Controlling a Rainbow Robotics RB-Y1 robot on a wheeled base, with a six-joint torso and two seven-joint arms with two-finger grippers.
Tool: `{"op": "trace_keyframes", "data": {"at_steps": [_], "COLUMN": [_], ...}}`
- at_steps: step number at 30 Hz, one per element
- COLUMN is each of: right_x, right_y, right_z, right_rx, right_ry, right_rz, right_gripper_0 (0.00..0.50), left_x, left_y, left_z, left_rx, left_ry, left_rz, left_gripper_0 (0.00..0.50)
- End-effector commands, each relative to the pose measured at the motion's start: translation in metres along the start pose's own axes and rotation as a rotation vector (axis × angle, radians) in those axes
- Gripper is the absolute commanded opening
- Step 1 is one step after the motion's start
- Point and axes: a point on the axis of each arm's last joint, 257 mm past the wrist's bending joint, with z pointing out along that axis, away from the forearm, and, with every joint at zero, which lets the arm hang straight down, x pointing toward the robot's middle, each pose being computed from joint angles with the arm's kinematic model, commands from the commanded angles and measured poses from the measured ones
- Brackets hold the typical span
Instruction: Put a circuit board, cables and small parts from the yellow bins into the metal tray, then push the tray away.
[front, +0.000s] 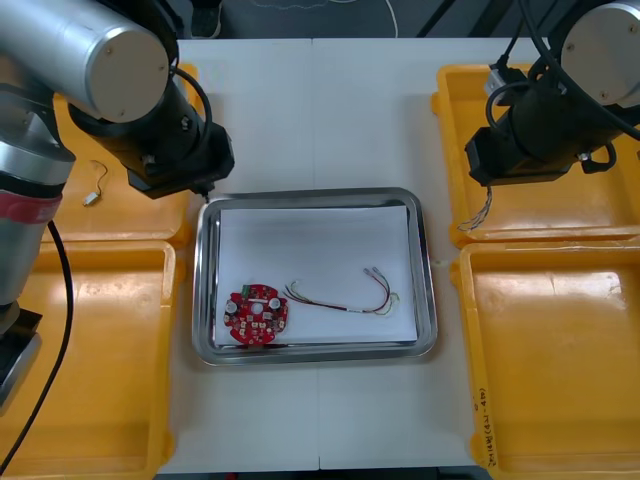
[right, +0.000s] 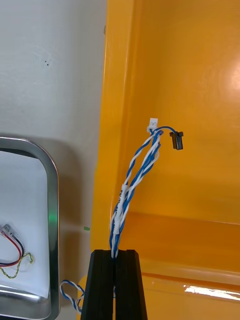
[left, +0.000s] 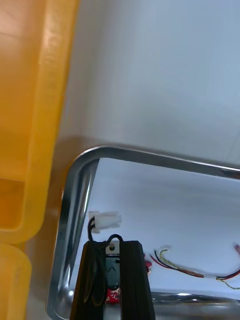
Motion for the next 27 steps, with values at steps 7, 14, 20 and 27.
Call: {"op": "trace_keyframes", "data": {"at_steps": [7,14,20,27], "right_x": [-0.004,-0.004,-0.004,-0.004], "right_y": [0.015,0.014,0.015,0.015], "right_z": [-0.003,-0.003,-0.003,-0.003], "right_rx": [-0.018,-0.017,-0.020,-0.021], "right_ry": [-0.030,-0.031,-0.030,-0.029], "right_rz": [-0.005,-0.004,-0.001,-0.001], "right_gripper_0": [0.000,0.000,0.000,0.000], "left_x": [0.035,0.047,0.047,0.050], "left_y": [-0.030,-0.029,-0.039,-0.041], "left_z": [0.021,0.041,0.062,0.081], "left_rx": [-0.026,-0.069,-0.045,-0.029], "left_ry": [0.034,0.064,0.060,0.084], "left_rz": [0.078,0.102,0.115,0.147], "left_gripper_0": [0.000,0.000,0.000,0.000]}}
